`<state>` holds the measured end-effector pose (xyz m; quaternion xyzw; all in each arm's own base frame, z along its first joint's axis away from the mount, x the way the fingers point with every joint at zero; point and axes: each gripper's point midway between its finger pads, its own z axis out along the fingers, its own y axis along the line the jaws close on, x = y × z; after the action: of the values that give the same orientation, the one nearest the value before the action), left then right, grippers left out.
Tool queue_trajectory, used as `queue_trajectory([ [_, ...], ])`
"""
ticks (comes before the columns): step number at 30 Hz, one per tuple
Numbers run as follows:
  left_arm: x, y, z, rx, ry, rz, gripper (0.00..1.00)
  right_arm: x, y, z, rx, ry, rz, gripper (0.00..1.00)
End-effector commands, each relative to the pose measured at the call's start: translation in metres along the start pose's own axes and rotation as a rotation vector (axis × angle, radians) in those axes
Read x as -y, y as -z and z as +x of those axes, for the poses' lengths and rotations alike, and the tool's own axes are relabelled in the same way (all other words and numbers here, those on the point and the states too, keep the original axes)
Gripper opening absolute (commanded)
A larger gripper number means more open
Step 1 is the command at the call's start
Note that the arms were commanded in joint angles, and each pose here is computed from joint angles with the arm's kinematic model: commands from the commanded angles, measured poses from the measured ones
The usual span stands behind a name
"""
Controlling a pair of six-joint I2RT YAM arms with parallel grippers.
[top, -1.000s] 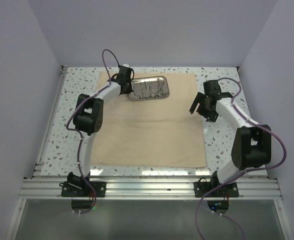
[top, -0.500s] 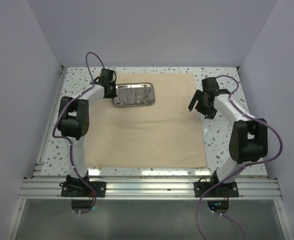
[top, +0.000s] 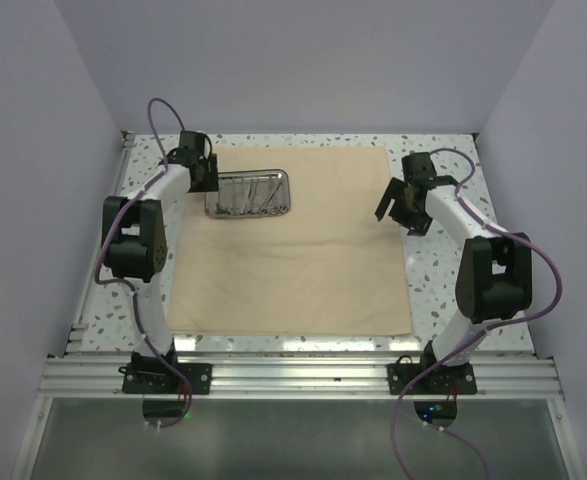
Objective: Open and lay out the surgical kit
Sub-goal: Adjust the container in the surgical kit, then pick up the medical item from the container.
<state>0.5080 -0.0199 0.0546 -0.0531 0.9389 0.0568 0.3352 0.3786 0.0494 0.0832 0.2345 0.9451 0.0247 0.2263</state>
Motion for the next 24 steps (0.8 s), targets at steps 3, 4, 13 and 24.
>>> queue_trajectory([
  [3, 0.012, 0.011, -0.071, 0.111, 0.076, 0.011, 0.7, -0.006, 0.006, -0.01, 0.044, 0.005, -0.029, 0.86],
  [4, 0.019, 0.009, -0.075, 0.113, 0.076, 0.02, 0.69, -0.007, 0.005, -0.009, 0.039, 0.0, -0.032, 0.86],
  [13, 0.061, -0.017, -0.096, 0.104, 0.112, 0.06, 0.54, -0.001, 0.009, -0.004, 0.035, 0.008, -0.016, 0.87],
  [24, 0.062, -0.018, -0.059, 0.052, 0.095, 0.014, 0.4, 0.003, 0.007, 0.0, 0.025, 0.015, -0.004, 0.87],
])
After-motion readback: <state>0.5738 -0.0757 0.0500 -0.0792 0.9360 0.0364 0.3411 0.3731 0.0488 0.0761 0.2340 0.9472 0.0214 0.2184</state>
